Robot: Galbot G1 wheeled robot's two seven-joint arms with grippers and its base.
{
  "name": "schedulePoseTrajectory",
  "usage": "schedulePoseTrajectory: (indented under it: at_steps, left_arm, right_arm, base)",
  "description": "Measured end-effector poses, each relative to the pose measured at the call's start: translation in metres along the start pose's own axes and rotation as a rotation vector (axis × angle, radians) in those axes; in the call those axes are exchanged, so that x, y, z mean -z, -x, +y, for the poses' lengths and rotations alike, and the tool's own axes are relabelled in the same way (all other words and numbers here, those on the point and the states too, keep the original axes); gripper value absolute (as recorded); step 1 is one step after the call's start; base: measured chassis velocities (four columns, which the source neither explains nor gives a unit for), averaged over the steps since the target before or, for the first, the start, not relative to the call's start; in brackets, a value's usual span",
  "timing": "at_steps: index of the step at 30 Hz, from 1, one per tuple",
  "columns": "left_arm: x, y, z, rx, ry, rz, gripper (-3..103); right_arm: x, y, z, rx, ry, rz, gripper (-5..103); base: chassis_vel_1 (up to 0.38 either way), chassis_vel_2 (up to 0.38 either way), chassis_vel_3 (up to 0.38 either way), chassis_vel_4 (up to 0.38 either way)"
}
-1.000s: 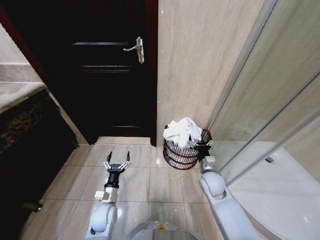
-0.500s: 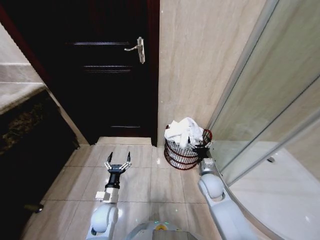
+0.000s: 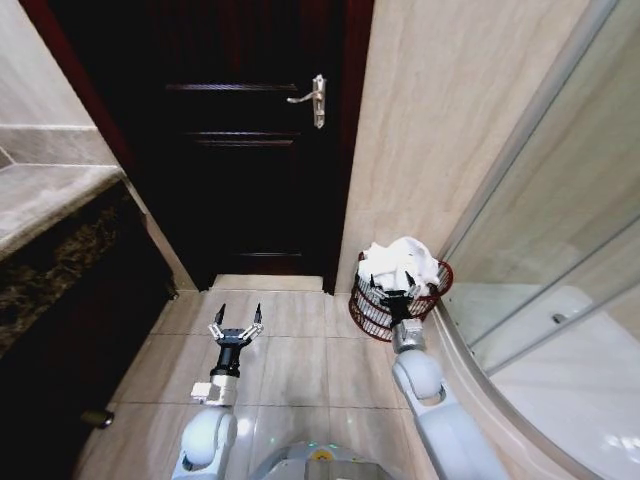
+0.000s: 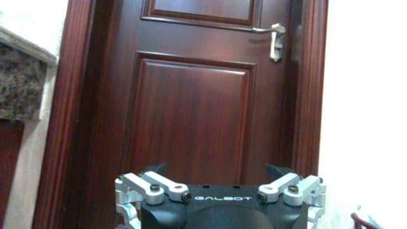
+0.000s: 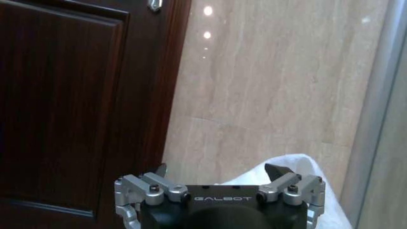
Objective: Discard the used towel into the hamper.
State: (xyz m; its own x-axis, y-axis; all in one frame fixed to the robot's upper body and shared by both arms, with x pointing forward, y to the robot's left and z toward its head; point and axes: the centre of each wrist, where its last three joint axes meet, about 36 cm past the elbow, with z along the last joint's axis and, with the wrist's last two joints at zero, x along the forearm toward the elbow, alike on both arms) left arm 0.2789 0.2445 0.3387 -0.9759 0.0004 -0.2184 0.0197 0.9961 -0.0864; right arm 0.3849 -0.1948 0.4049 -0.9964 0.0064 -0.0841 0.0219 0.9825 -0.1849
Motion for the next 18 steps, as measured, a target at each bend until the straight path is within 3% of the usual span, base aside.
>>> schedulePoseTrajectory:
  at_steps: [8,18]
  left_arm:
    - [-0.0004,0.0003,-0.0003,-0.002,0.003,0.0,100]
    - [-0.0013,-0.0008,0.0023,-0.003,0.006,-0.005,100]
  right_arm:
    - [0.0009,0.0007,-0.0036,-0.037,-0.003,-0.008,100]
    - [0.0009,-0.002,-0.0038,-0.075,0.001,-0.004,100]
  base:
    - [-0.088,-0.085,0.012,-0.001]
    - [-0.068,-0.064,-0.084,-0.08]
